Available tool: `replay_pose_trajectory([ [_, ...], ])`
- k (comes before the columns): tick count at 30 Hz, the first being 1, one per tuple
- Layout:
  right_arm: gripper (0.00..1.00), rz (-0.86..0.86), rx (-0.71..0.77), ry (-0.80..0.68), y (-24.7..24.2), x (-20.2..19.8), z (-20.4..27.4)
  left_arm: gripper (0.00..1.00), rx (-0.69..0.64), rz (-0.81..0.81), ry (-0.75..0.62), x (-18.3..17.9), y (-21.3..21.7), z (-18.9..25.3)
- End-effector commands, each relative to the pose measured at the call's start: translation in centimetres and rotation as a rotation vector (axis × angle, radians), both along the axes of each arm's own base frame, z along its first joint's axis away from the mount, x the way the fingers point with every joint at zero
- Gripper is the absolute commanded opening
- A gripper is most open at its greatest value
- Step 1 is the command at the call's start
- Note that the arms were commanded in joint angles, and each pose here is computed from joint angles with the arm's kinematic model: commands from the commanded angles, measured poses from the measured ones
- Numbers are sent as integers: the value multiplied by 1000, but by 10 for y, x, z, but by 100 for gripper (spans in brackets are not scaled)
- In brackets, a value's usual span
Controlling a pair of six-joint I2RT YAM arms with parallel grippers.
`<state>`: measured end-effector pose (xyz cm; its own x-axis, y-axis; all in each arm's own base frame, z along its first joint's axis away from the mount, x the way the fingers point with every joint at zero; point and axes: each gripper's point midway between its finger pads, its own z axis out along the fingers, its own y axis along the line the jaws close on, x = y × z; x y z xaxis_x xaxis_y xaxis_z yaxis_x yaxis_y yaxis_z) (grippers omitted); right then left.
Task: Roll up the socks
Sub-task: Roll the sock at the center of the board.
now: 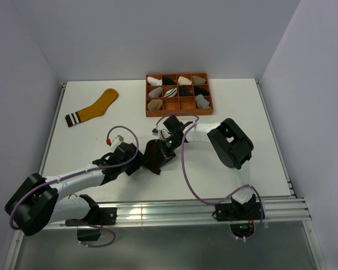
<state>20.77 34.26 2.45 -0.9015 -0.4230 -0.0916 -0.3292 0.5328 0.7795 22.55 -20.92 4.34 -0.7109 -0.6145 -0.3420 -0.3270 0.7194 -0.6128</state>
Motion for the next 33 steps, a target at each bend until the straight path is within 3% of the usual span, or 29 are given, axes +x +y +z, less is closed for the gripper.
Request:
replay_pose_trajectory([
  [1,0,-51,-170,-139,-15,19,-40,67,-36,75,-25,11,-1,3],
  [10,0,-47,-177,-154,-12,18,-38,55,41,150,68,1,15,-34],
  [14,0,-55,-170,-184,-13,19,-34,35,85,137,97,-3,19,-44],
  [16,5,-74,-166,-230,-16,21,-27,30,97,121,94,-1,17,-44],
  [18,11,-93,-99,-360,-8,31,-1,23,141,87,104,-1,17,-48],
  [20,22,-122,-105,-502,-10,35,7,19,163,59,104,4,13,-48],
  [24,37,-201,-77,-842,-12,44,63,16,182,6,111,5,6,-50],
  [27,48,-228,-105,-1025,-18,39,77,16,202,-38,105,11,0,-45],
  [33,50,-190,-143,-1215,-6,25,83,16,225,-99,108,14,-8,-43],
])
